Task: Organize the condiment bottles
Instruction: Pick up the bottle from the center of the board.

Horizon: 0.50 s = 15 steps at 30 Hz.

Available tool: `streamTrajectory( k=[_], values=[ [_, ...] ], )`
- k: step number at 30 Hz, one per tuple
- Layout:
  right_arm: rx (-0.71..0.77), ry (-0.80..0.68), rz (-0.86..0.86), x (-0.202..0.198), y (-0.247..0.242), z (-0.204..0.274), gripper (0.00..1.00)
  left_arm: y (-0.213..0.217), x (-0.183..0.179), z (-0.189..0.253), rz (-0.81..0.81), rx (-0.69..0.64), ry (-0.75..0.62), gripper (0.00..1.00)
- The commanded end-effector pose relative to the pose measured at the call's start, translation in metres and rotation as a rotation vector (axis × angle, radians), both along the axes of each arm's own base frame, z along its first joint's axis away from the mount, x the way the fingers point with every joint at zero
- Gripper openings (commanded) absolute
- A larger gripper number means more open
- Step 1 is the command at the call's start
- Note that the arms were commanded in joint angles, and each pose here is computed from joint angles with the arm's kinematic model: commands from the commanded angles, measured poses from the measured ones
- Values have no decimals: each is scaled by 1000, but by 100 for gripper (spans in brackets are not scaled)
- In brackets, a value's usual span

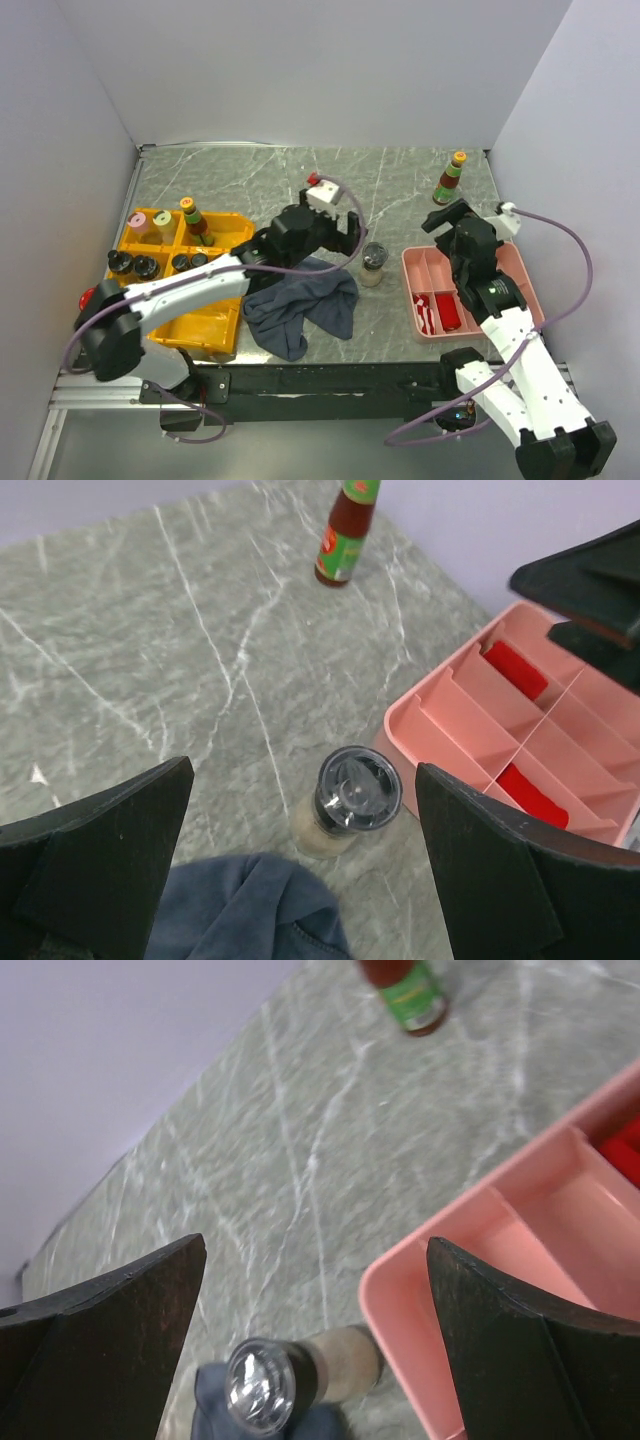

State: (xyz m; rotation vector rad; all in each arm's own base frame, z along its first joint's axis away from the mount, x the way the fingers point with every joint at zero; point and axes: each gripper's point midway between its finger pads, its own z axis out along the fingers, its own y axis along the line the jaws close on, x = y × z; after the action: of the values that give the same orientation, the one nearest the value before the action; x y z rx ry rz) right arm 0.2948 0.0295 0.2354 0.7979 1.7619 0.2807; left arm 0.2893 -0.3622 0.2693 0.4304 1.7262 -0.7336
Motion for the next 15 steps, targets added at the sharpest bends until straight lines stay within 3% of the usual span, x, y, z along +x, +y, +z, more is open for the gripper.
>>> streamTrajectory(
  k=[1,9,15],
  values=[
    [65,-18,-150,-9,-28,-6,98,-32,5,-4,-85,41,21,99],
    [76,-51,-135,-14,-31,-7,97,-68,22,-58,-98,181,75,94],
    [80,-38,-117,-13,-28,-12,97,-86,16,-82,-132,244,65,93]
  ],
)
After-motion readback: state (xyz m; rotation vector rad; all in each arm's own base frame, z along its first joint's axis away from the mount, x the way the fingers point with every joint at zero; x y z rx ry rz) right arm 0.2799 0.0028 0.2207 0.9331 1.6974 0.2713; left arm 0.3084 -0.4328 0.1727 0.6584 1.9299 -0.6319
